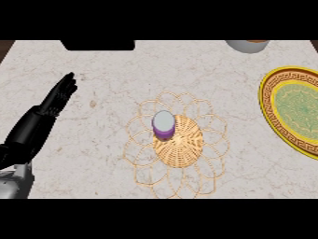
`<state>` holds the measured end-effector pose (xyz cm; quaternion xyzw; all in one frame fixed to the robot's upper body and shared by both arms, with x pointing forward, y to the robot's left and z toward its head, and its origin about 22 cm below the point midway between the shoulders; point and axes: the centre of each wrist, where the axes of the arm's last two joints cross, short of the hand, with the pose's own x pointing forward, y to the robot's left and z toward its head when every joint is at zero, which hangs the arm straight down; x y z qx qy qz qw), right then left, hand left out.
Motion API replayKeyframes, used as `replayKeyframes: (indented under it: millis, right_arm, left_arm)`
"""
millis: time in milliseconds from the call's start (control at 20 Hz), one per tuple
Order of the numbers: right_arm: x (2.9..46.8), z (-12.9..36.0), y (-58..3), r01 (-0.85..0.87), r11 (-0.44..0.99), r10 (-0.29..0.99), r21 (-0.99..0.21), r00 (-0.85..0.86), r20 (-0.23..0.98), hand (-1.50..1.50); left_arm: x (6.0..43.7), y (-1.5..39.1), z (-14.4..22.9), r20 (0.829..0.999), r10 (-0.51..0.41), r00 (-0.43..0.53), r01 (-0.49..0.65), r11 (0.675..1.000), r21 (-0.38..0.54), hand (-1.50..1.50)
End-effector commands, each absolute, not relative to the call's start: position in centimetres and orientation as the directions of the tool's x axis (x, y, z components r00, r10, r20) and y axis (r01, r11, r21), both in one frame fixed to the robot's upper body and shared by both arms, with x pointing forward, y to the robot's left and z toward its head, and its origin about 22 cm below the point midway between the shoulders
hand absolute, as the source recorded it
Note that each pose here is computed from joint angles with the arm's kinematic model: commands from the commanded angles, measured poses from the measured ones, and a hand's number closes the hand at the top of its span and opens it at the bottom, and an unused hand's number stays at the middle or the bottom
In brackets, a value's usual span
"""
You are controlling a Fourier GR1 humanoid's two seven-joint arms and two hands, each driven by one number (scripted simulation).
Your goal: Pick the tomato from the placemat and place it in the plate
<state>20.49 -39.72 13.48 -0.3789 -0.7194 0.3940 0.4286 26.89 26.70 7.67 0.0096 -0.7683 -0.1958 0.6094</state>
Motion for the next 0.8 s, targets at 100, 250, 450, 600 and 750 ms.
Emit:
replayKeyframes:
  millis: [100,250,450,600,750]
  right_arm:
    - [26.5,12.1,-42.2,0.233,0.304,0.932,-0.924,-0.274,0.237,1.5]
    - [25.7,7.6,-42.8,0.066,0.349,0.919,-0.935,-0.221,0.327,1.5]
    - [28.6,6.1,-43.6,-0.012,0.313,0.946,-0.95,-0.081,0.313,-1.5]
    - [29.8,3.5,-43.6,-0.009,0.338,0.933,-0.941,-0.128,0.336,-1.5]
    - [32.2,4.7,-44.3,0.055,0.391,0.906,-0.919,-0.198,0.374,-1.5]
  left_arm:
    - [28.3,26.4,7.8,0.929,-0.238,-0.282,0.25,0.917,0.311,0.0]
    - [28.5,26.6,8.7,0.932,-0.251,-0.262,0.234,0.92,0.313,0.0]
    - [29.0,25.5,8.1,0.929,-0.251,-0.272,0.248,0.915,0.319,0.0]
    - [27.3,27.8,7.1,0.931,-0.253,-0.264,0.228,0.921,0.315,0.0]
    - [29.0,26.1,7.2,0.934,-0.243,-0.263,0.232,0.923,0.306,0.0]
